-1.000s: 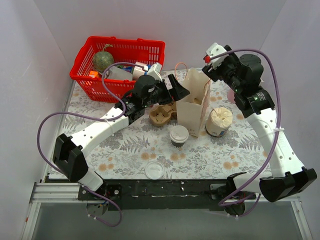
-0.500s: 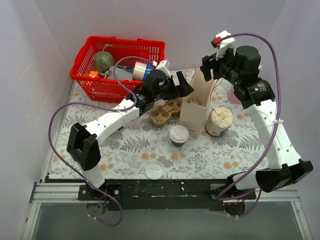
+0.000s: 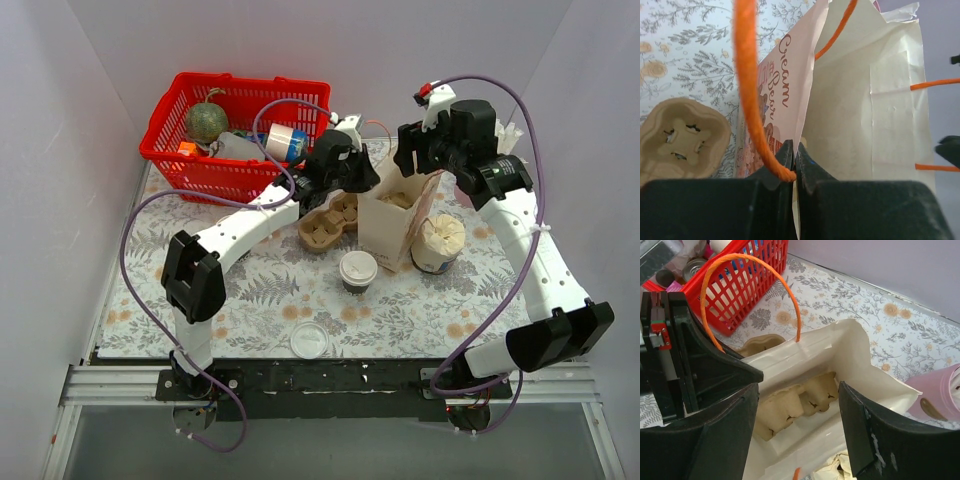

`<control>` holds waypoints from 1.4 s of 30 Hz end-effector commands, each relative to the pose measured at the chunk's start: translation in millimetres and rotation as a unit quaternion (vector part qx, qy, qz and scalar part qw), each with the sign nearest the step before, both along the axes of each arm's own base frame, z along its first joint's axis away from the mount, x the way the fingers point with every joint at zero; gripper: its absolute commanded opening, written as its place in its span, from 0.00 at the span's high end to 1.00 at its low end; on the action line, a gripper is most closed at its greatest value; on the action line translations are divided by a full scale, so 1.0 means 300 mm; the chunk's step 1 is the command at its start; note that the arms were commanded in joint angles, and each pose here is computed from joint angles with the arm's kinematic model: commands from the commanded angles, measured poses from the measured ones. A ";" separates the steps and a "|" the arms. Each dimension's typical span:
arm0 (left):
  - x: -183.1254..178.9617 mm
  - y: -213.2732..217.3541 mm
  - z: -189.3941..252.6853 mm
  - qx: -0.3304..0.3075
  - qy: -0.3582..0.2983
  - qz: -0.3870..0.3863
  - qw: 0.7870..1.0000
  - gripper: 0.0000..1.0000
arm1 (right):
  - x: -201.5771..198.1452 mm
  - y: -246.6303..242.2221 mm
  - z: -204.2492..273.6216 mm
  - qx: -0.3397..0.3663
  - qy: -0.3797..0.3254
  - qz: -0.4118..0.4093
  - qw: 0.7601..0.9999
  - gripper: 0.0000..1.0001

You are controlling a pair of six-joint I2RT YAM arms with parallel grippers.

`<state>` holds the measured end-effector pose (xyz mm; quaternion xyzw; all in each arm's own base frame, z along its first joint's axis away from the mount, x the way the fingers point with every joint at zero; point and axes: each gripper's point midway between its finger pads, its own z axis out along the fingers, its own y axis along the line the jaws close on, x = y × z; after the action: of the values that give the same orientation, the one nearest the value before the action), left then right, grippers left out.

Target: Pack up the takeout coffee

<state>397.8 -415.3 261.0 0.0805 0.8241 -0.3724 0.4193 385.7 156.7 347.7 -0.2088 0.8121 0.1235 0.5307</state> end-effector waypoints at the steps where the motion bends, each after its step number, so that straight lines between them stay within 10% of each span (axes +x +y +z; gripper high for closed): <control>1: -0.021 -0.038 0.174 0.020 -0.111 -0.024 0.993 1.00 | -0.035 -0.004 0.050 0.040 -0.003 -0.009 0.999 0.28; 14: -0.063 -0.062 0.363 0.081 -0.362 -0.041 0.928 1.00 | -0.225 -0.052 -0.006 0.104 -0.032 -0.013 0.994 0.28; 23: -0.111 -0.084 0.299 0.081 -0.380 -0.049 0.920 1.00 | -0.252 -0.169 -0.164 0.119 -0.078 -0.109 0.984 0.27; 33: -0.269 -0.131 0.339 0.068 -0.414 -0.029 0.907 1.00 | -0.277 -0.093 -0.349 0.194 0.104 -0.129 0.967 0.27; 42: -0.264 -0.178 0.411 0.049 -0.400 0.045 0.914 1.00 | -0.243 -0.095 -0.282 0.247 0.076 -0.157 0.953 0.27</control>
<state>317.4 -477.8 320.1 0.2814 0.6393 -0.2302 0.6775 305.5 127.3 235.7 0.0344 0.8495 0.2222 0.4773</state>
